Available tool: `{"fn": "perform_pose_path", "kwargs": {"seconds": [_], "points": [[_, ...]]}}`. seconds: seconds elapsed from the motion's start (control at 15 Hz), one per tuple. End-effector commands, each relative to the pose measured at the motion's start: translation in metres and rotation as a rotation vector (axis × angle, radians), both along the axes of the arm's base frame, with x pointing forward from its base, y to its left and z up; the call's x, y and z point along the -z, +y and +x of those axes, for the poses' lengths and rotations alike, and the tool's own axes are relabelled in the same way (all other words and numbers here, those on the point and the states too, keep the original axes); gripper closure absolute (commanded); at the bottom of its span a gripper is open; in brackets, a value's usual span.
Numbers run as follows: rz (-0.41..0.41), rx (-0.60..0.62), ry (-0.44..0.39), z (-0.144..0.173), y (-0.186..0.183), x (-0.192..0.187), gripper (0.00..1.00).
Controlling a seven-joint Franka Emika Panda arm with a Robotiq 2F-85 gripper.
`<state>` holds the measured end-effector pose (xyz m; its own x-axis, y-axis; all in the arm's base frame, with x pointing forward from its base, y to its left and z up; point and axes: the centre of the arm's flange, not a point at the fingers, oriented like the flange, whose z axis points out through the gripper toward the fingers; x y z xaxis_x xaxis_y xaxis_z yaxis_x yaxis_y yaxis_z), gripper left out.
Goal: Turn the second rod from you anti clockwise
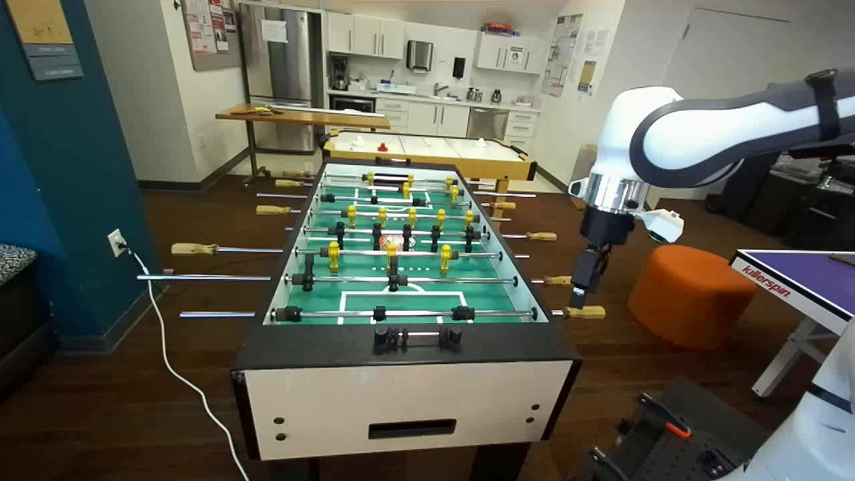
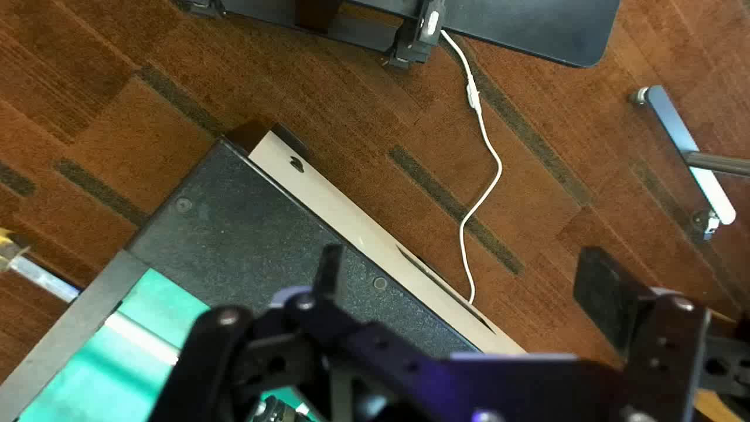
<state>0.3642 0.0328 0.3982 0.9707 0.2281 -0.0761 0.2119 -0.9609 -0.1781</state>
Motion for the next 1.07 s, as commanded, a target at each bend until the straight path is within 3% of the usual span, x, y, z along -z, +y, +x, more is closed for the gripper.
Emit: {"fn": "perform_pose_path", "kwargs": {"seconds": [0.0,0.33,0.53,1.0], "points": [[0.000,0.000,0.000,0.000,0.000,0.000,0.00],[0.000,0.000,0.000,0.000,0.000,0.000,0.00],[0.026,0.108,0.001,0.022,-0.021,-0.014,0.00],[0.123,0.497,-0.009,0.080,-0.144,-0.052,0.00]]}}
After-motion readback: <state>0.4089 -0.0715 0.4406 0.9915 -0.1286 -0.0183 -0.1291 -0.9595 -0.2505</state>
